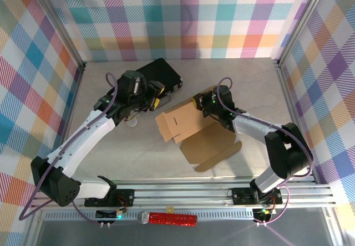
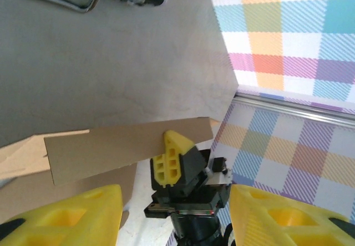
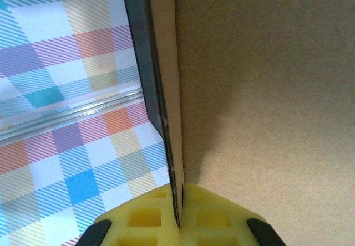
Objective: Fold the paper box
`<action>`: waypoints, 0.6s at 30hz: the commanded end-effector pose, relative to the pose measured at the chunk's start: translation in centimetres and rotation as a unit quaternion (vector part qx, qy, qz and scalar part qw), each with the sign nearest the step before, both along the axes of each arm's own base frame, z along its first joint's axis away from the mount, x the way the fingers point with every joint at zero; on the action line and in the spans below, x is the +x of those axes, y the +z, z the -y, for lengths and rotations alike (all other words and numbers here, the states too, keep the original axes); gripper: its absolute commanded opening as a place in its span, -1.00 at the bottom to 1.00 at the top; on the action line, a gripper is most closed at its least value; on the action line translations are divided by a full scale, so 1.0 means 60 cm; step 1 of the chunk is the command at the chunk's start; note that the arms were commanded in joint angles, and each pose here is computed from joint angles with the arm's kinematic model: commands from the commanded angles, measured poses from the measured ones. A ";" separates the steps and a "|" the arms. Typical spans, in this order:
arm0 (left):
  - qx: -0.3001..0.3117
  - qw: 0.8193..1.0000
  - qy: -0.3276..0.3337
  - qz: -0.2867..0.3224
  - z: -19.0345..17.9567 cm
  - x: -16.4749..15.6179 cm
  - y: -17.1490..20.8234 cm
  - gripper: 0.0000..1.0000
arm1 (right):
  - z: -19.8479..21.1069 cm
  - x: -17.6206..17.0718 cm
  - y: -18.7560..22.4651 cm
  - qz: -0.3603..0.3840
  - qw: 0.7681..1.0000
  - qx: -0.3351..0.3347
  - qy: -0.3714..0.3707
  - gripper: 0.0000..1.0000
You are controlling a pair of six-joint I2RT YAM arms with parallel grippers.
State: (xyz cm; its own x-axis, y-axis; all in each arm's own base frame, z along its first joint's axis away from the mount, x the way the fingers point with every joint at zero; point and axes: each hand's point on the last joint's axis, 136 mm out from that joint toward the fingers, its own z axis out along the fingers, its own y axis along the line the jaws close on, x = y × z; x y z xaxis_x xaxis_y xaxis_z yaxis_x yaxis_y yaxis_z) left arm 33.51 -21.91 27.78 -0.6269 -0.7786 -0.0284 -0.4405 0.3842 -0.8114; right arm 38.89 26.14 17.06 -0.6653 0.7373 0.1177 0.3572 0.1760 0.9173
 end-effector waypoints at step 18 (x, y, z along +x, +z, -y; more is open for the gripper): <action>-0.016 0.999 -0.011 -0.042 0.056 0.027 -0.045 0.06 | 0.009 -0.016 0.115 -0.044 0.999 -0.002 0.008 -1.00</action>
